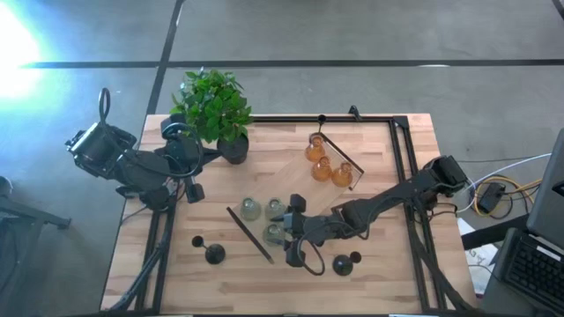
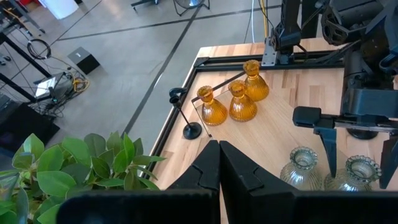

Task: Pick & Place candle stick holders
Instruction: Put the bottom left black candle holder on the shelf

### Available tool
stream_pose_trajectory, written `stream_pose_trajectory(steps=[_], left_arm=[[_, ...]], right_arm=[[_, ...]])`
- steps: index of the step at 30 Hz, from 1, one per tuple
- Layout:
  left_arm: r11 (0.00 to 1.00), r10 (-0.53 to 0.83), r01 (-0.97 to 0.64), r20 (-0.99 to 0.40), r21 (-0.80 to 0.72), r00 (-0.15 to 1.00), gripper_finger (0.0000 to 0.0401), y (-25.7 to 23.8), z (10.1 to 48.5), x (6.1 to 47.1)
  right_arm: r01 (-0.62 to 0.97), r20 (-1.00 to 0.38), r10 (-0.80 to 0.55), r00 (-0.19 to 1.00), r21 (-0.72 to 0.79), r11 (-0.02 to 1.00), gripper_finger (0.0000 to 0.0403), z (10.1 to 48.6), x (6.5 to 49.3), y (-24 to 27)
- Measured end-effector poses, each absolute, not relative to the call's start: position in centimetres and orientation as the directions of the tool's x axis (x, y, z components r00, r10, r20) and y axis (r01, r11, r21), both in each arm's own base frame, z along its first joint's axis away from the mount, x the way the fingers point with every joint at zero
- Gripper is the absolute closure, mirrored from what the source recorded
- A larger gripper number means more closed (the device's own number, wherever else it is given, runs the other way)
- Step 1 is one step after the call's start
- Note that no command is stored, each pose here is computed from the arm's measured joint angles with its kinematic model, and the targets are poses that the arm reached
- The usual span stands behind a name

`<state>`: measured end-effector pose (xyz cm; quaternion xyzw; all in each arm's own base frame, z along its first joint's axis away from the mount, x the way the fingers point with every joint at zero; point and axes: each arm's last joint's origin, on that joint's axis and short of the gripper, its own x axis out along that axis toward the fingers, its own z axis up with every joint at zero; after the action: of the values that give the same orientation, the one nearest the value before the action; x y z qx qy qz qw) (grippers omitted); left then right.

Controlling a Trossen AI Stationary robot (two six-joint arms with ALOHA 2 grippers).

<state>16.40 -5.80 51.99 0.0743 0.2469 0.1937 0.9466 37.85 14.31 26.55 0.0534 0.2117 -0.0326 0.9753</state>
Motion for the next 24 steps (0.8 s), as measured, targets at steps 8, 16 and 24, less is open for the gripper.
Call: stream_pose_trajectory(steps=[8, 16, 24], left_arm=[[0.914, 0.404, -0.330, -0.438, 0.236, 0.803, 0.0396, -5.8, 52.0, 16.4], [0.914, 0.404, -0.331, -0.437, 0.235, 0.804, 0.0396, -5.8, 52.0, 16.3], [0.913, 0.406, -0.333, -0.436, 0.236, 0.803, 0.0396, -5.7, 52.0, 16.3]], right_arm=[[0.083, -0.452, -0.041, 0.891, 0.074, 0.994, 0.0145, 27.4, 36.7, 14.2], [0.087, -0.516, -0.039, 0.856, 0.070, 0.994, 0.0148, 28.2, 35.2, 14.1], [0.078, -0.577, -0.044, 0.815, 0.034, 0.996, 0.0156, 29.5, 33.0, 13.8]])
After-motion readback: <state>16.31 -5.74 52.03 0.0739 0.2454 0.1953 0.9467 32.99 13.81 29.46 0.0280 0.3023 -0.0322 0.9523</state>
